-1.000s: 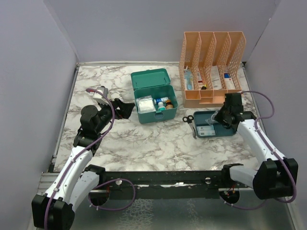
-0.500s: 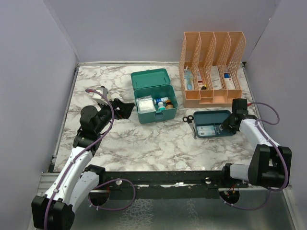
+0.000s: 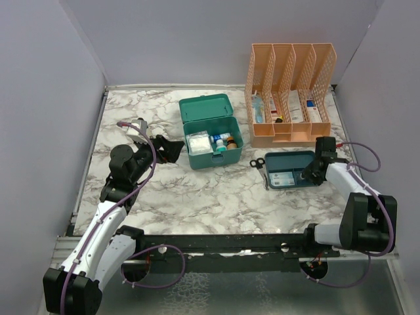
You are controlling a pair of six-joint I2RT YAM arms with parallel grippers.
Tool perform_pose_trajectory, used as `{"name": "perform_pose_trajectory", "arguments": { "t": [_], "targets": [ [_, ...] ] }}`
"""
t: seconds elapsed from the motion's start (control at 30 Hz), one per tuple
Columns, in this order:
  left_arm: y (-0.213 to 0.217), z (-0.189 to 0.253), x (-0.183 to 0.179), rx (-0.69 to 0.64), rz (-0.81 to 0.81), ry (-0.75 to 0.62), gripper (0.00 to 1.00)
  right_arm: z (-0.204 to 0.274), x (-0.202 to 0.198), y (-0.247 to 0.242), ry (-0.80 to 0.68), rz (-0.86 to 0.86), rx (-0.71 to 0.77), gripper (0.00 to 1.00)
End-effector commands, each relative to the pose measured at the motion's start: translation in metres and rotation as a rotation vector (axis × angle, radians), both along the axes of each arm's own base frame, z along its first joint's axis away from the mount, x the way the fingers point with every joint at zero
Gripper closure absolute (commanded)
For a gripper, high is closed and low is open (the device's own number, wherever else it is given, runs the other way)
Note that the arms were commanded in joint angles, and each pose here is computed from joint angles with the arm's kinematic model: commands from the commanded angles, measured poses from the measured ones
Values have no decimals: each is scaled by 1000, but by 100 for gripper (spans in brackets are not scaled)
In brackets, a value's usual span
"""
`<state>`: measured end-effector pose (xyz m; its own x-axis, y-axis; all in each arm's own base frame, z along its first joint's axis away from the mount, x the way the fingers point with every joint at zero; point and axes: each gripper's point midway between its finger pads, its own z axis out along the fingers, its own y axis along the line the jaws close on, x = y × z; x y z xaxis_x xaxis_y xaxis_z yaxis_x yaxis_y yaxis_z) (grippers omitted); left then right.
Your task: Organize the medicine kit
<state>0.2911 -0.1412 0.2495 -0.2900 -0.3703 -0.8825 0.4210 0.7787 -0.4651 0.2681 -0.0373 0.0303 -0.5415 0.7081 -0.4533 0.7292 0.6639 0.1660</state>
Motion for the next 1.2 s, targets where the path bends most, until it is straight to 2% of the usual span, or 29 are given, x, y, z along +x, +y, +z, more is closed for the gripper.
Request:
{"name": "perform_pose_trajectory", "arguments": {
  "t": [0.0, 0.2, 0.4, 0.67, 0.8, 0.97, 1.17],
  "targets": [
    [2, 0, 1, 2, 18, -9, 11, 22, -2, -25, -33, -112, -109, 78],
    [2, 0, 1, 2, 18, -11, 11, 35, 0, -25, -69, -79, -122, 75],
    [2, 1, 1, 0, 18, -11, 11, 41, 18, -1, -112, 115, -44, 74],
    [1, 1, 1, -2, 11, -13, 11, 71, 29, 36, -256, 329, 27, 68],
    [0, 0, 1, -5, 3, -9, 11, 68, 26, 46, -241, 364, 41, 67],
    [-1, -1, 1, -5, 2, -5, 11, 45, 18, 37, -155, 312, 9, 63],
    [0, -3, 1, -4, 4, 1, 11, 16, 17, 44, -96, 297, 67, 63]
  ]
}}
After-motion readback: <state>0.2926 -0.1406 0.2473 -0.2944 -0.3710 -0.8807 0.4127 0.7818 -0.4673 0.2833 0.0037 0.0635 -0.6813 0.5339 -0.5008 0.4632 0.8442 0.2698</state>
